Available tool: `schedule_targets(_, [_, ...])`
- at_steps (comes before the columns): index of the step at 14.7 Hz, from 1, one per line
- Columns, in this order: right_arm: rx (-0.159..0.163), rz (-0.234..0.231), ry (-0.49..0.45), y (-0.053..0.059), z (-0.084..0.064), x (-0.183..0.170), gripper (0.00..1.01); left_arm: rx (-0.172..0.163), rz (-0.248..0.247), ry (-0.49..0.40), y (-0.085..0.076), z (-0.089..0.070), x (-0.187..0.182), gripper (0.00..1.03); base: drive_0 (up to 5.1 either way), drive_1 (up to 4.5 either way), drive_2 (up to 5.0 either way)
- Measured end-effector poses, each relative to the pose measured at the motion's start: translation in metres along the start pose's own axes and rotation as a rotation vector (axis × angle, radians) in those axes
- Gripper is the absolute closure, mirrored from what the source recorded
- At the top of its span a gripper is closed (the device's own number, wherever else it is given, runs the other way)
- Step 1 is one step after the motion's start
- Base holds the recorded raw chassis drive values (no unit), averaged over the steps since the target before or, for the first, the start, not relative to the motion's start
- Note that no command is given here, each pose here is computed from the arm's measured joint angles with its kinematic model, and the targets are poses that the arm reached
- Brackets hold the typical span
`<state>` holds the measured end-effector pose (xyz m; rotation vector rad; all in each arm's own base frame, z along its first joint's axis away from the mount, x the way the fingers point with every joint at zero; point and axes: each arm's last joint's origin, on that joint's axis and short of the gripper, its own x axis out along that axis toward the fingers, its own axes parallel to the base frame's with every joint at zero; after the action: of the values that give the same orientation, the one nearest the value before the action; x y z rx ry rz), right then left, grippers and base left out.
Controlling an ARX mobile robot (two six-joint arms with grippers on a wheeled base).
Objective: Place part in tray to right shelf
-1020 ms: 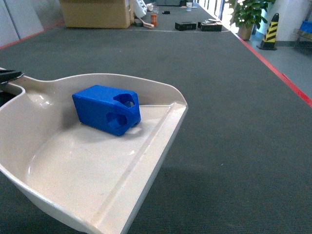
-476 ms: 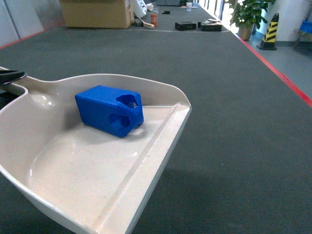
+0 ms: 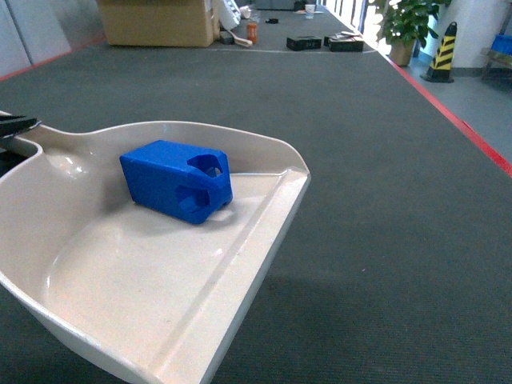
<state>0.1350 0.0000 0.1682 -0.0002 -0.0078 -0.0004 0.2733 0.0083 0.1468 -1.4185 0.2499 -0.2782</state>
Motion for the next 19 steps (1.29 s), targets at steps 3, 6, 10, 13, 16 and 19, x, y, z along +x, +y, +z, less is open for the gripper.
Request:
schedule_targets(3, [-0.001,0.0,-0.005,0.0,0.0005,-0.0016,0.64,0.0,0.0,0.0,0.0,-0.0001,0.0,0.85,0.0,0.0,0.0])
schedule_targets(6, [-0.001,0.001,-0.005,0.0,0.0005,-0.0015,0.25,0.0,0.002,-0.008,0.0003,0.0012,-0.0005,0.85,3.3,-1.69,-1.7])
schedule_targets(10, [-0.001,0.0,-0.003,0.0,0.0003,-0.0015,0.03,0.0,0.001,-0.004,0.0002,0.0004,-0.0001,0.85,4.8,-2.66,-2.7])
schedule_targets(13, [-0.001,0.0,0.0,0.0,0.0,-0.0015,0.03,-0.001,0.003,0.0,0.0008,0.0001,0.0001,0.85,5.1,-2.32,-2.3])
schedule_targets(16, [-0.001,0.001,-0.003,0.0,0.0004,-0.0015,0.03,0.0,0.0,-0.002,0.0005,0.0002,0.0,0.85,5.1,-2.38,-2.4])
schedule_targets(19, [-0.001,0.0,-0.003,0.0,0.0003,-0.0015,0.03,-0.001,0.001,0.001,0.0006,-0.0002,0.0001,0.85,5.1,-2.37,-2.4])
